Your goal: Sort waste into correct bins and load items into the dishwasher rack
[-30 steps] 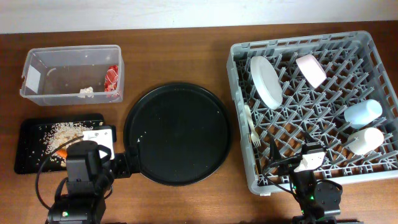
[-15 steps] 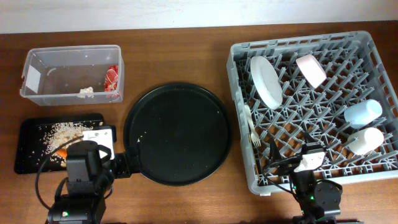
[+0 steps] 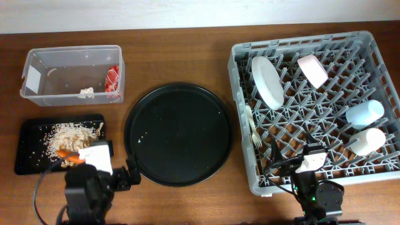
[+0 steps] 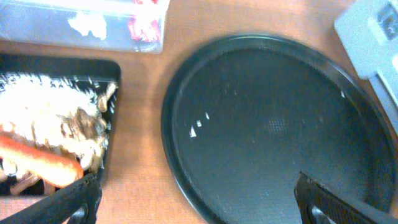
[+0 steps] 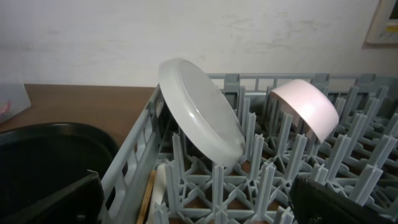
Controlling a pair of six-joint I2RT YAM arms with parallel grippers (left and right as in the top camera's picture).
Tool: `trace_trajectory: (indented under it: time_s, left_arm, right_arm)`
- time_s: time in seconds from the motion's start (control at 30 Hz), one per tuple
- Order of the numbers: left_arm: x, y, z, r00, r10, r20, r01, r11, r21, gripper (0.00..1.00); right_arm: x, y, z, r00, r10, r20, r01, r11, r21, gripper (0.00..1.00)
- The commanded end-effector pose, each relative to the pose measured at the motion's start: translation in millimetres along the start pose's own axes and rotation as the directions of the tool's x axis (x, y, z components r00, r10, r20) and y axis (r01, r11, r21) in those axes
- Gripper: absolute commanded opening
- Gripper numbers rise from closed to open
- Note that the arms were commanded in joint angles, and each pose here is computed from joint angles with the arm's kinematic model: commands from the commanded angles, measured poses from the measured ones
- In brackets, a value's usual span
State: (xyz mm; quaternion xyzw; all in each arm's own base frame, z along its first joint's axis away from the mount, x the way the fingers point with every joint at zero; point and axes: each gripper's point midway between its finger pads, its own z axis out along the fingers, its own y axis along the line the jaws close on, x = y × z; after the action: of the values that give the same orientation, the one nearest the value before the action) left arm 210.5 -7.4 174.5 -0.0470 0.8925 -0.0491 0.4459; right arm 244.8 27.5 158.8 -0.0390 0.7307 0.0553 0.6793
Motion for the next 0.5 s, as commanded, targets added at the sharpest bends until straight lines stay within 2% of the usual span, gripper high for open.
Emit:
trace_trajectory:
  time_s: [0.0,0.1,0.2,0.33,0.4,0.47]
  left_arm:
    - [21,8,15,0.997,-0.004,0.077,0.005,1.0,-0.02,0.99]
    - [20,10,28,0.977,0.0,0.213,0.002,1.0,-0.01,0.99]
    - [6,10,34,0.929,0.002,0.369,-0.004,1.0,0.004,0.99]
    - [-19,9,31,0.812,-0.003,0.584,-0.009,1.0,0.018,0.99]
    - [-23,12,28,0.801,0.037,0.597,-0.028,0.999,-0.024,0.99]
    - [-15,11,34,0.821,0.079,0.565,-0.066,0.997,-0.043,0.99]
  right_arm:
    - [1,5,0,1.0,-0.001,0.001,0.001,1.0,-0.026,0.99]
    - [1,5,0,1.0,-0.001,0.001,0.001,1.0,-0.026,0.99]
    - [1,5,0,1.0,-0.001,0.001,0.001,1.0,-0.026,0.99]
    - [1,5,0,1.0,-0.001,0.001,0.001,1.0,-0.026,0.99]
    - [1,5,0,1.0,-0.001,0.001,0.001,1.0,-0.026,0.99]
    - [1,5,0,1.0,-0.001,0.001,0.001,1.0,-0.026,0.99]
